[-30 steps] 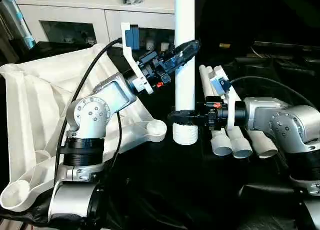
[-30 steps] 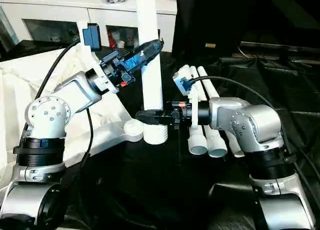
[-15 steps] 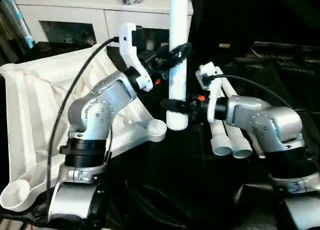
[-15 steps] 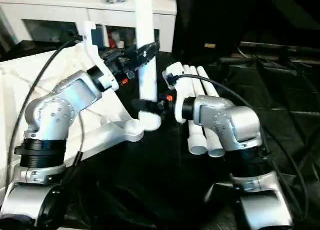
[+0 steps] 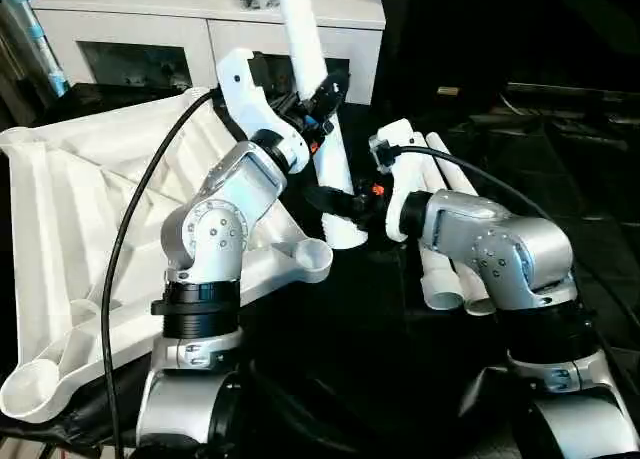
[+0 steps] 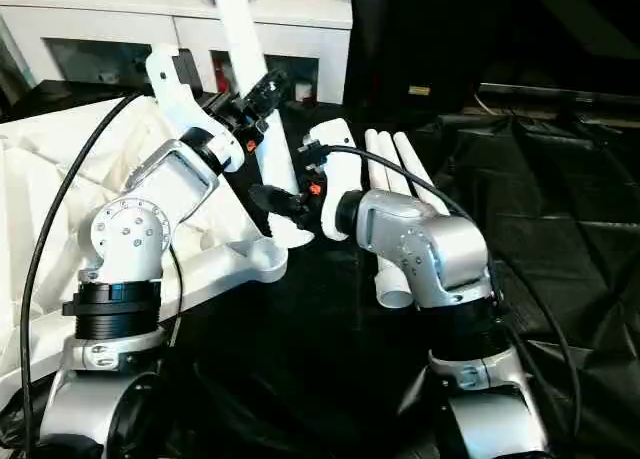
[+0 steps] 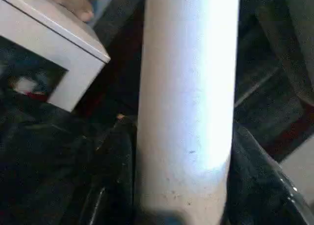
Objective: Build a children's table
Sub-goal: Pick table leg
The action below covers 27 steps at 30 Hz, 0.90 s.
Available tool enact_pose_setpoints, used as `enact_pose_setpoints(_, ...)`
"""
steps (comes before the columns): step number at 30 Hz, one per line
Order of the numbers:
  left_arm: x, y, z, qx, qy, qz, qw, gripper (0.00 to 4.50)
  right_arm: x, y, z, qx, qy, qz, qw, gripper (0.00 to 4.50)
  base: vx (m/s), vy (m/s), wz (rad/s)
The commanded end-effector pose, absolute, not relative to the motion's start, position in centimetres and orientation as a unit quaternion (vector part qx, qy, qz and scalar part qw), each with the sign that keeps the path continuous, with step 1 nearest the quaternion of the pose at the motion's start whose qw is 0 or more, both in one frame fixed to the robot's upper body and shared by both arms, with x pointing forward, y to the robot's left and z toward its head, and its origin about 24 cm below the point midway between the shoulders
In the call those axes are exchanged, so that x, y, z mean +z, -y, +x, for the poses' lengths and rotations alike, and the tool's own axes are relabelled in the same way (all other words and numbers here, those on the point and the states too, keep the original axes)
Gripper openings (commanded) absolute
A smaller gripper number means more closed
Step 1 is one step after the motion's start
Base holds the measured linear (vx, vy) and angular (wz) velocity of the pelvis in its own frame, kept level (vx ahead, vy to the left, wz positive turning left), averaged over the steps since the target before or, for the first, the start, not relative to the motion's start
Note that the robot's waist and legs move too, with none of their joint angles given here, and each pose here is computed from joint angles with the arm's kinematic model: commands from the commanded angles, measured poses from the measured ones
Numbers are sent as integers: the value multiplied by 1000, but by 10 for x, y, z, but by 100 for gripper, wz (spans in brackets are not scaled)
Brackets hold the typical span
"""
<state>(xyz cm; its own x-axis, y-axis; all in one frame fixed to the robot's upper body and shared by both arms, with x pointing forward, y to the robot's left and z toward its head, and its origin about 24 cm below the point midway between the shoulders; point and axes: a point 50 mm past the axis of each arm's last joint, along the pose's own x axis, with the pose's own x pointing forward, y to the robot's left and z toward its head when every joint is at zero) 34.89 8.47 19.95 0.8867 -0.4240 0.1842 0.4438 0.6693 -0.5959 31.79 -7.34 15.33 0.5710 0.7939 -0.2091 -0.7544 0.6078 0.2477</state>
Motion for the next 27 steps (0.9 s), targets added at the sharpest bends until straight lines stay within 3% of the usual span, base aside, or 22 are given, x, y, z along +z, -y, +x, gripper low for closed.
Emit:
enact_pose_setpoints(1,205,-87,350,-231,24,-338,912,195,163,73,317,437,-132,61,888,190,0,0,0)
enact_pose_setpoints(3,206,-85,348,-250,26,-339,907,190,163,75,318,437,-140,89,884,260,0,0,0)
enact_pose_setpoints(7,209,-80,341,-322,35,-303,896,188,165,82,314,465,-147,101,867,271,0,0,0)
enact_pose_setpoints(8,211,-78,336,-365,34,-288,885,188,165,87,305,504,-150,100,845,299,0,0,0)
enact_pose_setpoints(9,211,-77,336,-369,34,-287,883,188,165,87,304,508,-150,100,842,305,0,0,0)
enact_pose_setpoints(12,212,-75,326,-466,25,-260,845,188,167,101,287,570,-157,105,799,306,0,0,0)
enact_pose_setpoints(15,213,-74,318,-527,25,-259,809,188,169,109,280,594,-161,100,782,306,0,0,0)
enact_pose_setpoints(17,214,-74,317,-535,27,-262,803,188,169,111,280,597,-163,99,779,306,0,0,0)
enact_pose_setpoints(21,218,-74,303,-623,45,-260,736,188,168,118,273,623,-173,91,757,306,0,0,0)
enact_pose_setpoints(24,219,-74,299,-647,56,-265,713,188,168,120,269,636,-175,91,746,306,0,0,0)
enact_pose_setpoints(25,221,-74,298,-652,61,-269,706,188,168,121,268,637,-176,92,744,278,0,0,0)
enact_pose_setpoints(27,223,-74,296,-660,71,-276,695,187,167,121,268,639,-179,93,743,271,0,0,0)
